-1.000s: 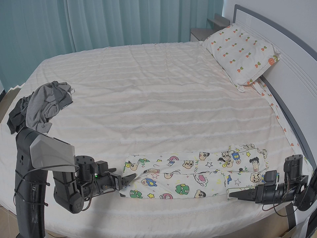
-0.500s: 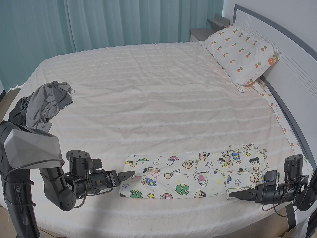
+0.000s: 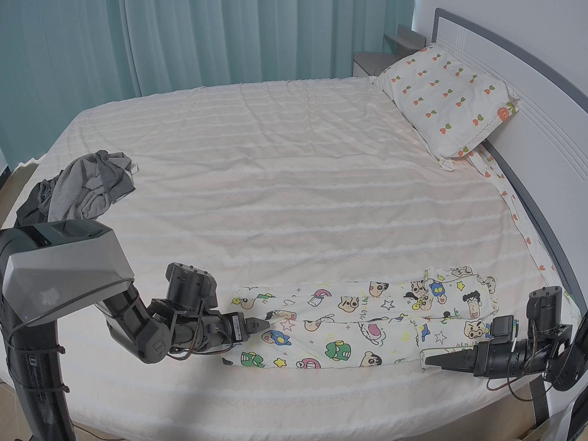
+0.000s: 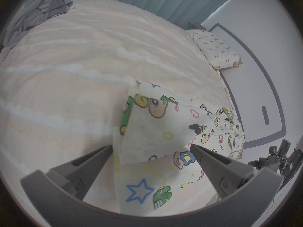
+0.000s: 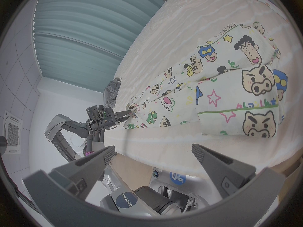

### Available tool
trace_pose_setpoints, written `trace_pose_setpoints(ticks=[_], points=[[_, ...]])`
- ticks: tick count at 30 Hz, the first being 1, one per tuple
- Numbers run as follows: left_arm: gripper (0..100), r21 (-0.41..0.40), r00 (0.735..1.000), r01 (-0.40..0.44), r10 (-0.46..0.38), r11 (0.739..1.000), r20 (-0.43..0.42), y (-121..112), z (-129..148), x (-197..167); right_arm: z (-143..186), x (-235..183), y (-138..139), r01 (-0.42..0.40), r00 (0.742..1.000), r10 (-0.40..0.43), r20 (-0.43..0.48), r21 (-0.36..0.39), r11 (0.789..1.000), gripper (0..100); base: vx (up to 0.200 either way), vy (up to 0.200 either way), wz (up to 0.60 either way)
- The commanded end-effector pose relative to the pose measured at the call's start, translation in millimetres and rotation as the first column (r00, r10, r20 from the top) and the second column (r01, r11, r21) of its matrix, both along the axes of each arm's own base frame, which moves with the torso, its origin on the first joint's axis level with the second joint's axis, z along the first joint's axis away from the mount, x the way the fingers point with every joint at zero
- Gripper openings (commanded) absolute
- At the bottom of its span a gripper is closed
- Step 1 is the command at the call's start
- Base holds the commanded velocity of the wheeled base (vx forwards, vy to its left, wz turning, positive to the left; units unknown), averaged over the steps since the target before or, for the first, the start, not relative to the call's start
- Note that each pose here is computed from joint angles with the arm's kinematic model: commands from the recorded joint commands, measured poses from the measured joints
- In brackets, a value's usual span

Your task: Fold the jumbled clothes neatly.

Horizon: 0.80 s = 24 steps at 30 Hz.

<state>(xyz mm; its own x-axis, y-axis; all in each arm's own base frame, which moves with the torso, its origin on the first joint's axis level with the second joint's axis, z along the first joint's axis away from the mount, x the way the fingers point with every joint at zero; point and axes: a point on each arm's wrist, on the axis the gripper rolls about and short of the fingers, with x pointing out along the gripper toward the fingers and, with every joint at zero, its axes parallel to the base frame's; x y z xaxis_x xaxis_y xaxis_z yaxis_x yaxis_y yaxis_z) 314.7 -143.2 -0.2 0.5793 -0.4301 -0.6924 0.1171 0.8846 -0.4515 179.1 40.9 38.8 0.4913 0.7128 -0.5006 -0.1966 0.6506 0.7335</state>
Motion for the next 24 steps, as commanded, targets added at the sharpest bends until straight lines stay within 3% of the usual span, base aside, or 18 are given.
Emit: trace_pose_setpoints(ticks=[1, 9, 11, 18, 24], points=[[100, 0.000, 1.000, 0.015, -0.015, 1.000, 0.002, -9, -3, 3, -2, -4, -1, 0.000, 1.000, 0.000, -0.018, -0.002, 1.000, 100, 0.000, 0.000, 0.00], [100, -0.011, 1.000, 0.002, -0.002, 1.000, -0.001, -11, -6, 8, -2, -4, -1, 0.000, 1.000, 0.000, -0.018, -0.002, 1.000, 100, 0.000, 0.000, 0.00], [100, -0.048, 0.998, -0.061, 0.060, 0.997, -0.017, -12, -3, 10, -2, -4, -1, 0.001, 1.000, -0.001, -0.019, -0.004, 1.000, 100, 0.000, 0.000, 0.00], [100, -0.068, 0.991, -0.113, 0.108, 0.991, -0.075, -6, -5, -4, -2, -4, -1, 0.000, 1.000, 0.000, -0.016, -0.004, 1.000, 100, 0.000, 0.000, 0.00], [100, -0.163, 0.979, -0.198, 0.187, 0.966, -0.081, -6, 7, -4, -2, -4, -1, 0.000, 1.000, 0.000, -0.018, -0.004, 1.000, 100, 0.000, 0.000, 0.00]])
